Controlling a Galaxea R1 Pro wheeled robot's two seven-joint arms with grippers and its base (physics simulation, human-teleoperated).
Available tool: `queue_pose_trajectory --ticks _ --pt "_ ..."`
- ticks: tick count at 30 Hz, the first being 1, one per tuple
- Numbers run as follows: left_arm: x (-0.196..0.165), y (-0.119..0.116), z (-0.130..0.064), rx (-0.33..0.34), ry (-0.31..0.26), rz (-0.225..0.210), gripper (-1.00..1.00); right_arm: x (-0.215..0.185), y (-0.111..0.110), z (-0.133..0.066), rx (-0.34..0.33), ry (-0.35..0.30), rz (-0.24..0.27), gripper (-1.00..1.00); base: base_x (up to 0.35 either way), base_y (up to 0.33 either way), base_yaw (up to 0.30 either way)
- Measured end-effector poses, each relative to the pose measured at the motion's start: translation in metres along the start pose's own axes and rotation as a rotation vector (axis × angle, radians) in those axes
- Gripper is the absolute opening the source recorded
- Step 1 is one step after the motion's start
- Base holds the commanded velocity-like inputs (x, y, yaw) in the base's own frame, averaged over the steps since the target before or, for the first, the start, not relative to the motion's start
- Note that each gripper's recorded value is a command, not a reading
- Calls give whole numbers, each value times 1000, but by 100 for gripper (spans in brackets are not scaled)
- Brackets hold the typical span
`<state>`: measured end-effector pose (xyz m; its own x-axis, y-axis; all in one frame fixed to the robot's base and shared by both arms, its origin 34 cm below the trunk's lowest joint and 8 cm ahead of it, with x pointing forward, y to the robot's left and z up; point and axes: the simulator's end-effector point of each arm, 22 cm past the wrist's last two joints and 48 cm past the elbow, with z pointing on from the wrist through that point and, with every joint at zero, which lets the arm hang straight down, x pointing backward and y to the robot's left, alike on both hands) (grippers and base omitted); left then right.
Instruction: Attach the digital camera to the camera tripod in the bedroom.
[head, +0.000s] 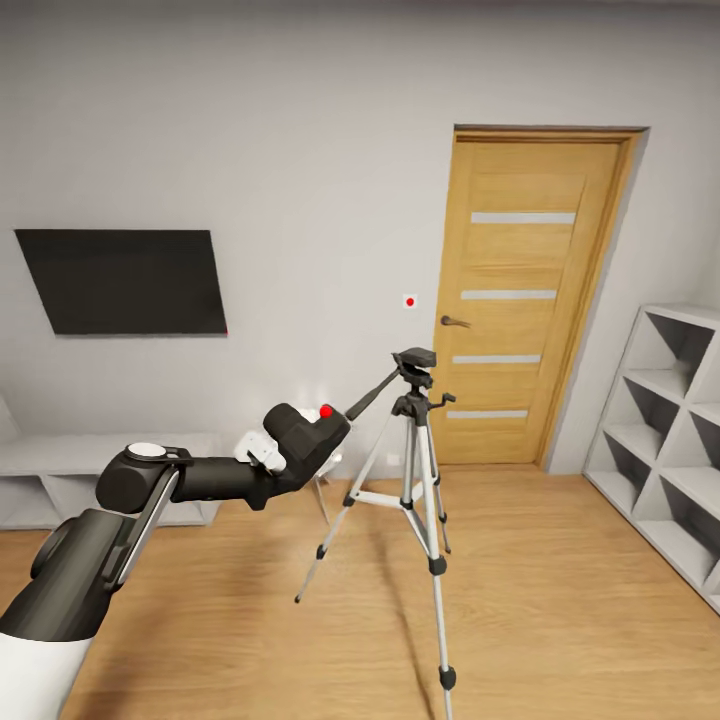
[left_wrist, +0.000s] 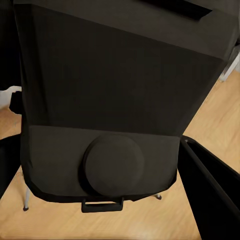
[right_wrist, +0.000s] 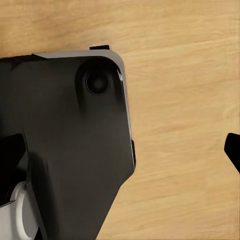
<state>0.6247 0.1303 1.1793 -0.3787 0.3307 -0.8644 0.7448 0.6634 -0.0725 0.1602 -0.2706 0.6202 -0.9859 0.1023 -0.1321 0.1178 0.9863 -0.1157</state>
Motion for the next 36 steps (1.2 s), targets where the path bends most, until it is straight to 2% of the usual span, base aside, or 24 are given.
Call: queue_pose_trajectory --ticks 10,36 --pt "0 0 0 0 -1 1 -100 0 0 0 0 0 0 100 133 108 218" --pt "0 0 0 0 0 0 -100 0 0 0 0 0 0 100 10 5 274"
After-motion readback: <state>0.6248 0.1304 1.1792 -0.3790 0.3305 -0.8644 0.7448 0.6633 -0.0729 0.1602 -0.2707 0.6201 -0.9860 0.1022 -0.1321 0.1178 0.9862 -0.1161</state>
